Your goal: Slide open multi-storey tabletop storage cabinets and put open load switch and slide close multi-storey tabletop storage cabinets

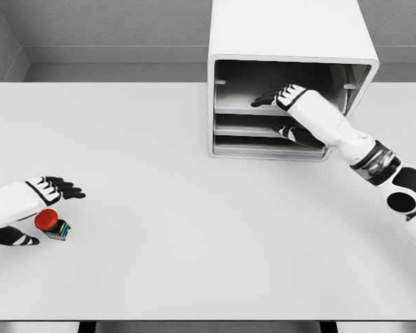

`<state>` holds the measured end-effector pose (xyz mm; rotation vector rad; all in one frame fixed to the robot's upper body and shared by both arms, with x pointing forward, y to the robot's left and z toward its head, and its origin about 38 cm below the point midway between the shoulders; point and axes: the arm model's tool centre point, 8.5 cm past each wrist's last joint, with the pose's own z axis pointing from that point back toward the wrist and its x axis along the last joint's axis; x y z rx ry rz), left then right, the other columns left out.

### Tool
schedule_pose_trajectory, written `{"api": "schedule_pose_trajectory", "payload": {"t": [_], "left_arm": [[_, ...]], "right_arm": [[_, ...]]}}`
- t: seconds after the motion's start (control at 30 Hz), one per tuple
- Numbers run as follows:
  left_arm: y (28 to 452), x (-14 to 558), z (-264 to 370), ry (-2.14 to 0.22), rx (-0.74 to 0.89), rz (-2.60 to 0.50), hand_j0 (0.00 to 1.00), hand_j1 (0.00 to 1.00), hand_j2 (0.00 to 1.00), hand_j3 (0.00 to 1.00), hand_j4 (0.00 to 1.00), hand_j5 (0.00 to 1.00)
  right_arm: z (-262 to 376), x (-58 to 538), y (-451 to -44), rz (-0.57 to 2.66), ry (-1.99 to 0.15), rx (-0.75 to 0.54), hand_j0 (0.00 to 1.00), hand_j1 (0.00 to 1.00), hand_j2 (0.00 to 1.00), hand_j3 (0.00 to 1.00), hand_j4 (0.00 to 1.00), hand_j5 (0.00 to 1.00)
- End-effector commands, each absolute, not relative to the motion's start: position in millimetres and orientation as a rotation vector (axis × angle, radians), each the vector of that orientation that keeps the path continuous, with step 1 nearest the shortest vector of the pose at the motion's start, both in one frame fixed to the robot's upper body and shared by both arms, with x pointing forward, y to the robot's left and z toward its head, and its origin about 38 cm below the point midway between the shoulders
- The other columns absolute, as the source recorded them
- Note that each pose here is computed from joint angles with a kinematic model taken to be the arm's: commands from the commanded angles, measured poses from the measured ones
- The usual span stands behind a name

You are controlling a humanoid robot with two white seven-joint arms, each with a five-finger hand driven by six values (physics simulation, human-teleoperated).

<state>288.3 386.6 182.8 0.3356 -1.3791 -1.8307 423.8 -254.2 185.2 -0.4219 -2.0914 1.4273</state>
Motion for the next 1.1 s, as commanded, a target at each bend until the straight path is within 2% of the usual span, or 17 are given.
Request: {"api": "schedule_pose_trajectory", "payload": {"t": [0.0, 0.1, 0.23, 0.43, 0.53, 1.07], "left_arm": [[384.4, 287.7, 180.2, -1.38, 0.319, -1.828, 1.0, 1.0, 1.0, 1.0, 1.0, 1.0], [384.7, 287.1, 179.5, -1.375, 0.318, -1.83, 0.94, 0.94, 0.94, 0.94, 0.94, 0.94], [385.3, 287.3, 180.1, -1.373, 0.321, -1.832, 0.79, 0.79, 0.79, 0.79, 0.79, 0.79], [385.8, 286.4, 178.5, -1.362, 0.322, -1.839, 0.76, 0.76, 0.76, 0.76, 0.76, 0.76], [386.3, 285.8, 178.1, -1.358, 0.321, -1.841, 0.7, 0.7, 0.7, 0.7, 0.7, 0.7], [389.9, 285.9, 173.6, -1.331, 0.334, -1.845, 0.71, 0.71, 0.71, 0.71, 0.71, 0.71]], "right_arm": [[181.3, 423.5, -252.5, 1.426, -2.085, -0.407, 0.73, 0.73, 0.73, 0.73, 0.73, 0.73], [181.4, 425.1, -246.5, 1.42, -2.096, -0.398, 0.73, 0.73, 0.73, 0.73, 0.73, 0.73], [181.4, 429.4, -241.6, 1.414, -2.1, -0.393, 0.73, 0.73, 0.73, 0.73, 0.73, 0.73], [176.8, 436.8, -244.2, 1.41, -2.076, -0.403, 0.74, 0.74, 0.74, 0.74, 0.74, 0.74], [175.8, 441.0, -244.8, 1.418, -2.063, -0.407, 0.74, 0.74, 0.74, 0.74, 0.74, 0.74], [172.1, 434.3, -251.3, 1.458, -2.04, -0.408, 0.75, 0.75, 0.75, 0.75, 0.75, 0.75]]}}
